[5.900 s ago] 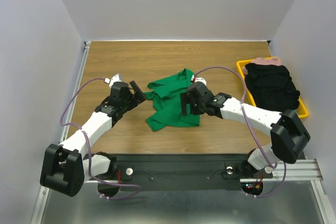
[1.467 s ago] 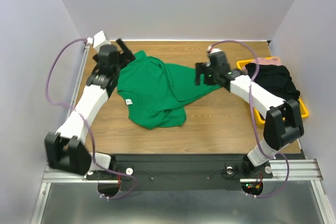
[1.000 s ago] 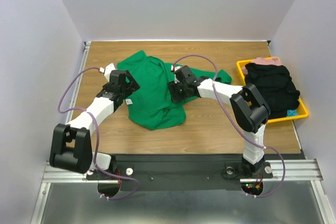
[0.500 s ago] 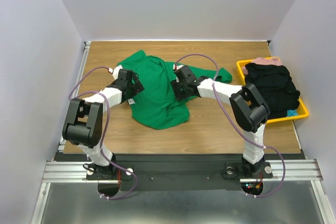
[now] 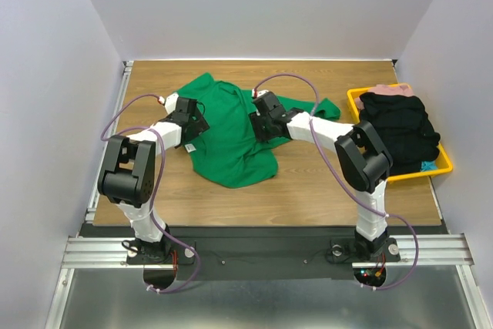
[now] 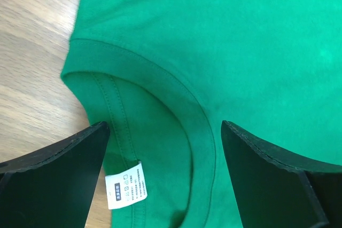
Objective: Fold and stack the t-shirts
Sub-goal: Flatten the tshirt out
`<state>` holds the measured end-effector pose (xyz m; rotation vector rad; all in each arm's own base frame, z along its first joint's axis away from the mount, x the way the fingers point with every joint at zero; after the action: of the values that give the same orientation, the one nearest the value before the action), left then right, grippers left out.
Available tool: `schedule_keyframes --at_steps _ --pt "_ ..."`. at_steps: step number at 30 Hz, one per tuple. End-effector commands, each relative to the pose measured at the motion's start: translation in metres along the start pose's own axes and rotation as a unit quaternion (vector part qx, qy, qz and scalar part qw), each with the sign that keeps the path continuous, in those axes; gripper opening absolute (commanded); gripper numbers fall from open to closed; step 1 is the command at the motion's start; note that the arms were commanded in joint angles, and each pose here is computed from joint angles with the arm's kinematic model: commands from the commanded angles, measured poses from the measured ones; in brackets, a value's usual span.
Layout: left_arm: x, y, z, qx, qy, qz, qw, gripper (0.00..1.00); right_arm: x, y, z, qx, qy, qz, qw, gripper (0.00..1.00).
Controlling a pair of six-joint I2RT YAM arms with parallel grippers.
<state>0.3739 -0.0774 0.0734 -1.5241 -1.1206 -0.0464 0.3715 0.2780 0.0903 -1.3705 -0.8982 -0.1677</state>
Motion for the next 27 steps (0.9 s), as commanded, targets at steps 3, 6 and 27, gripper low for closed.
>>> schedule_keyframes --at_steps 3,6,27 --pt "0.008 0.006 0.017 0.050 0.004 -0.008 0.999 0.98 0.017 0.008 -0.009 -0.040 0.000 -0.023 0.999 0.55" --pt "0.010 0.007 0.021 0.061 0.003 -0.009 0.998 0.98 0.018 0.005 -0.007 -0.029 0.001 -0.025 0.999 0.60" --pt "0.012 0.007 0.025 0.069 0.005 -0.009 0.998 0.98 0.038 -0.005 0.001 0.018 -0.064 -0.048 0.997 0.65"
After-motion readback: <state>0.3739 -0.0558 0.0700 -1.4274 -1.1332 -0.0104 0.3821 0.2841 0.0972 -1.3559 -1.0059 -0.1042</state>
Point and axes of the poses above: each gripper's point midway between its finger pads, its own y axis out along the fingers, its own z axis along the line the jaws close on, x = y × z, the point moved 5 cm from there along -y, back along the fingers, and after that the axes turned 8 degrees about -y, right-handed, at the moved point
